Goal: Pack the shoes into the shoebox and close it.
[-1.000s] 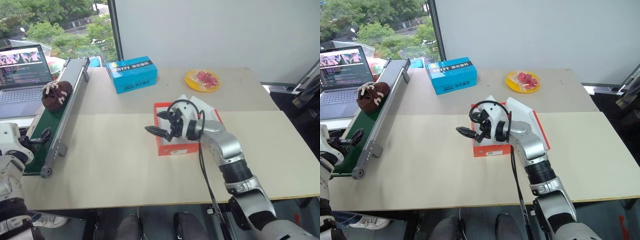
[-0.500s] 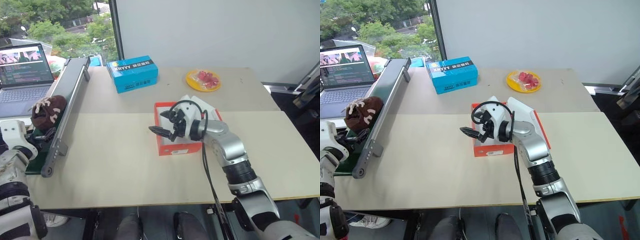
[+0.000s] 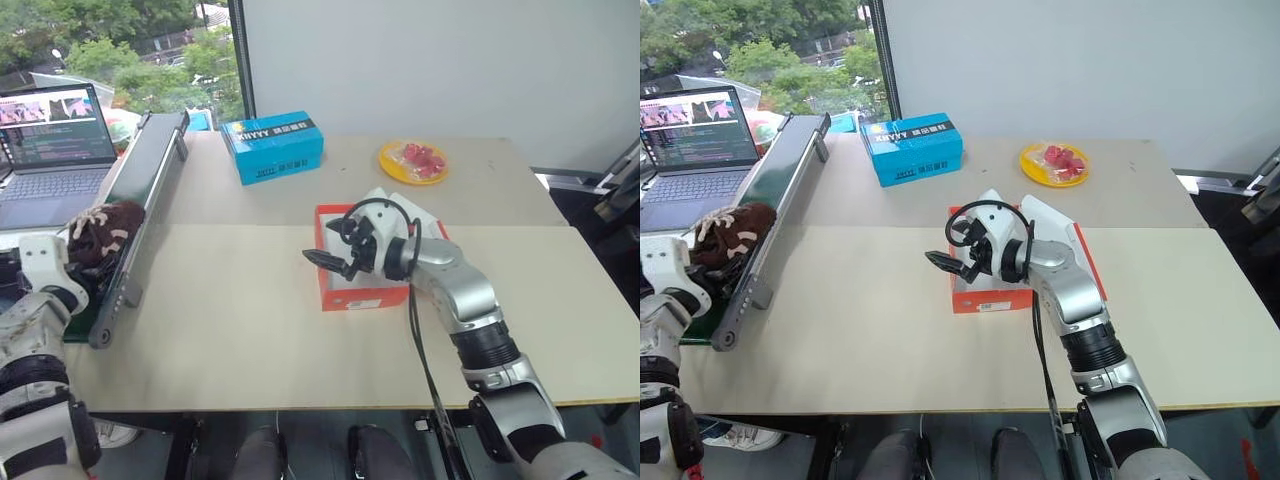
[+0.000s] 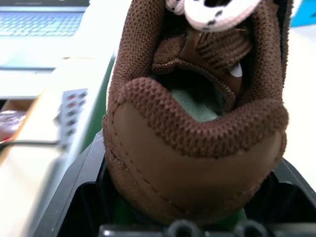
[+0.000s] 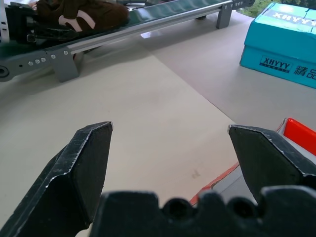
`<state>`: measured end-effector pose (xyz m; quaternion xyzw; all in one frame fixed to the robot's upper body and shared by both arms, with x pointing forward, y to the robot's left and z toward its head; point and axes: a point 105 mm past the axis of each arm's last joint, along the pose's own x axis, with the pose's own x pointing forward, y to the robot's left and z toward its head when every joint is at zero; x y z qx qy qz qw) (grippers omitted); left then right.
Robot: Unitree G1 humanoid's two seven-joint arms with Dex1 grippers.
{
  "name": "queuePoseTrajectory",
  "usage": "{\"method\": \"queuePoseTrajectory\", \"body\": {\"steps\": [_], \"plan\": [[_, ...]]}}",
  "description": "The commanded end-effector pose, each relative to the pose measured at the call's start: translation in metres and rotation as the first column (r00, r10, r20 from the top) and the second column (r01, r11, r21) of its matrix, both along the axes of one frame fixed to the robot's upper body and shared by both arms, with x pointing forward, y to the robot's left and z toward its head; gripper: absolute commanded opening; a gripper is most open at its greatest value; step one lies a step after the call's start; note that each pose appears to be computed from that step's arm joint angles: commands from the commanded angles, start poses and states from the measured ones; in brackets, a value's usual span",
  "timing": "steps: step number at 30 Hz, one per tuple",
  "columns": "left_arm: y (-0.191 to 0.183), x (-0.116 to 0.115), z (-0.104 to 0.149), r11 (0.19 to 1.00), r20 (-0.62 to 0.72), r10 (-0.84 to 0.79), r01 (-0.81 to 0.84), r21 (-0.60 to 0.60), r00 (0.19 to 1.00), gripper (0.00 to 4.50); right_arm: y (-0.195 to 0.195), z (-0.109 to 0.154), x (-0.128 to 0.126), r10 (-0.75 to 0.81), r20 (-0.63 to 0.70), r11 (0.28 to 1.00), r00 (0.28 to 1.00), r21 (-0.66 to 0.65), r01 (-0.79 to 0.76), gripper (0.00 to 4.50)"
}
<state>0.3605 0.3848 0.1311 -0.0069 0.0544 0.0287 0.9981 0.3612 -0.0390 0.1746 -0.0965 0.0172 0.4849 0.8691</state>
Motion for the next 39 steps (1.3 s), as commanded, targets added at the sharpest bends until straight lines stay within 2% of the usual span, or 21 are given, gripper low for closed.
{"method": "queuePoseTrajectory", "body": {"steps": [1, 3, 6, 10, 12, 15, 19, 24, 32, 39], "plan": [[-0.048, 0.019, 0.076, 0.991, 0.242, -0.13, 0.126, 0.034, 0.961, 2.67, -0.003, 0.028, -0.001, -0.02, -0.008, 0.989, 1.0, 0.148, 0.021, 4.5], [-0.076, 0.022, 0.088, 0.978, 0.285, -0.205, 0.206, 0.028, 0.936, 2.67, -0.005, 0.045, 0.003, -0.038, -0.057, 0.96, 0.998, 0.274, 0.052, 4.5], [-0.11, 0.025, 0.091, 0.957, 0.306, -0.282, 0.291, 0.016, 0.909, 2.67, -0.013, 0.071, 0.013, -0.065, -0.15, 0.89, 0.987, 0.439, 0.125, 4.5], [-0.163, 0.027, 0.096, 0.91, 0.335, -0.382, 0.414, -0.028, 0.861, 2.67, -0.026, 0.096, 0.022, -0.059, -0.264, 0.784, 0.963, 0.585, 0.208, 4.5], [-0.182, 0.028, 0.09, 0.89, 0.327, -0.415, 0.454, -0.048, 0.849, 2.67, -0.032, 0.095, 0.025, -0.079, -0.295, 0.771, 0.952, 0.588, 0.246, 4.5], [-0.217, 0.031, 0.071, 0.859, 0.289, -0.467, 0.507, -0.079, 0.836, 2.67, -0.04, 0.079, 0.03, -0.134, -0.336, 0.779, 0.932, 0.545, 0.309, 4.5], [-0.269, 0.03, 0.067, 0.791, 0.307, -0.546, 0.6, -0.118, 0.78, 2.67, -0.046, 0.07, 0.033, -0.157, -0.38, 0.76, 0.911, 0.542, 0.357, 4.5], [-0.307, 0.025, 0.065, 0.736, 0.309, -0.61, 0.666, -0.121, 0.73, 2.67, -0.049, 0.071, 0.034, -0.172, -0.393, 0.739, 0.903, 0.554, 0.382, 4.5], [-0.335, 0.015, 0.069, 0.68, 0.316, -0.665, 0.723, -0.119, 0.677, 2.67, -0.069, 0.077, 0.043, -0.232, -0.388, 0.715, 0.892, 0.554, 0.427, 4.5], [-0.323, 0.018, 0.091, 0.703, 0.365, -0.629, 0.702, -0.11, 0.687, 2.67, -0.075, 0.071, 0.046, -0.251, -0.407, 0.708, 0.878, 0.542, 0.453, 4.5]]}}
